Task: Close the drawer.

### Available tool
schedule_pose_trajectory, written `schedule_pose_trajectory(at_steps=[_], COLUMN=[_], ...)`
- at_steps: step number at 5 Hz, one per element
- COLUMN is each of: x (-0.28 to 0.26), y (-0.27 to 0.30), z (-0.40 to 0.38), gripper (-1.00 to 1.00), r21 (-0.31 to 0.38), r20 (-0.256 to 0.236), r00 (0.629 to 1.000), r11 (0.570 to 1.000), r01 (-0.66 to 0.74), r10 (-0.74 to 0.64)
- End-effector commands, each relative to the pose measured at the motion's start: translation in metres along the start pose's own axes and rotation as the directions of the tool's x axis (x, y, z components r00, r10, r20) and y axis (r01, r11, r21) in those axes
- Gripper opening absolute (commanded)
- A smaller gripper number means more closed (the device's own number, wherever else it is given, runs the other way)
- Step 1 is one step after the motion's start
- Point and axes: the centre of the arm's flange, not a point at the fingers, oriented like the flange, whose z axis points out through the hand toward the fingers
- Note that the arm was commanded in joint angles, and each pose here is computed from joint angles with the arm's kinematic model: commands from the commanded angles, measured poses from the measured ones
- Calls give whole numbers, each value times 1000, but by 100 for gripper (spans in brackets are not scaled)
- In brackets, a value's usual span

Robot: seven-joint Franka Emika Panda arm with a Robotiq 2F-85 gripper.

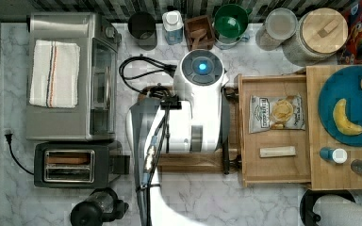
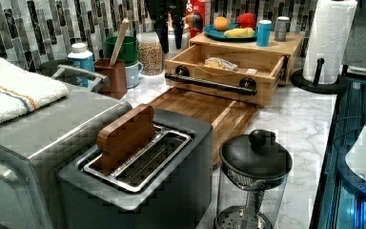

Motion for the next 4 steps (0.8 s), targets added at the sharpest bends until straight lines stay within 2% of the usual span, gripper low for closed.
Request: schedule_pose_trajectory(at_steps=[1,2,3,4], x=[-11,-4,-8,-16], y=[-35,-25,-12,-4], z=[72,93,122,134], gripper=[-100,-100,-100,-100], r21=[-125,-132,-144,-197], r20=[2,22,9,-3], r00=[970,968,971,965], r11=[962,959,960,946], r01=[241,251,238,255], r10=[-243,-250,-240,-261])
